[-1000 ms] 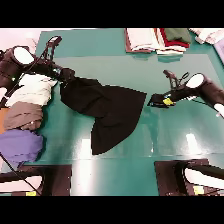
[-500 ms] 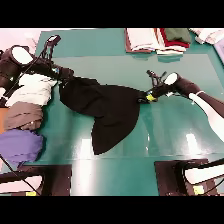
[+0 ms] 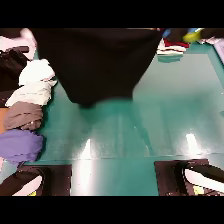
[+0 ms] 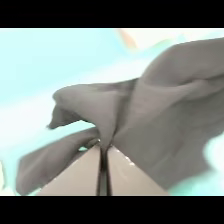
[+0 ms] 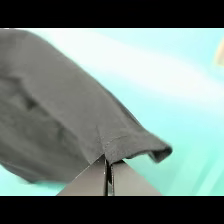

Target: Fold the shirts.

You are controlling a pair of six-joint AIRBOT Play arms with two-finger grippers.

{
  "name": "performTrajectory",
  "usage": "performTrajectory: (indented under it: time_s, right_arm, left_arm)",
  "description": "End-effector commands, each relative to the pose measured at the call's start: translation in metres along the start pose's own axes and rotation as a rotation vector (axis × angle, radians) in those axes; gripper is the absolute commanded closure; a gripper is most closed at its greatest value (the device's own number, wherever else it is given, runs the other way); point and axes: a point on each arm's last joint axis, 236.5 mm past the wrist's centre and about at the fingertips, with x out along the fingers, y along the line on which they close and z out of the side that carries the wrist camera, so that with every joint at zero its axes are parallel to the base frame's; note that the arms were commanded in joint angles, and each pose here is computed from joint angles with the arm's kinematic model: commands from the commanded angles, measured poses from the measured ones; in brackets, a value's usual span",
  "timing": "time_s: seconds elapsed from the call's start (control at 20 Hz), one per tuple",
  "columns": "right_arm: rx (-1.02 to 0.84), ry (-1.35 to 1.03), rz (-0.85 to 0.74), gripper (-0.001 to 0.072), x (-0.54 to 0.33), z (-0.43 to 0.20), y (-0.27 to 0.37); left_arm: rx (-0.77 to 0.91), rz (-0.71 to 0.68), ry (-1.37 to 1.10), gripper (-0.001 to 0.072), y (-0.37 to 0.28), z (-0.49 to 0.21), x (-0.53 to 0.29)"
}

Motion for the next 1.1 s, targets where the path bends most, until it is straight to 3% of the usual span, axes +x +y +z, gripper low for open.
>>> performTrajectory:
  time_s: [0.0, 0.2, 0.4, 0.6, 0.8, 0.95, 1.05]
  right_arm:
    - [-0.161, -0.214, -0.034, 0.0696, -0.12, 0.059, 0.054]
    - [-0.176, -0.335, -0.118, 0.0697, -0.185, 0.072, 0.064]
    - [-0.034, -0.284, -0.214, 0.0697, -0.182, 0.05, 0.021]
    - [0.164, -0.028, -0.222, 0.0697, -0.112, -0.024, -0.046]
    - [0.337, 0.248, -0.269, 0.0697, -0.036, -0.124, -0.119]
    - [0.415, 0.383, -0.292, 0.0697, 0.003, -0.179, -0.155]
    - [0.45, 0.421, -0.289, 0.0696, 0.019, -0.193, -0.168]
  left_arm:
    - [0.083, 0.025, -0.255, 0.0683, -0.031, 0.067, -0.116]
    - [0.069, 0.024, -0.339, 0.0684, -0.045, 0.078, -0.164]
    - [0.034, -0.015, -0.146, 0.0683, -0.038, 0.042, -0.111]
    - [-0.085, -0.163, 0.292, 0.0683, -0.038, -0.067, 0.015]
    - [-0.111, -0.3, 0.693, 0.0683, -0.075, -0.225, 0.122]
    - [-0.11, -0.293, 0.796, 0.0682, -0.08, -0.302, 0.181]
    - [-0.159, -0.245, 0.787, 0.0681, -0.068, -0.318, 0.204]
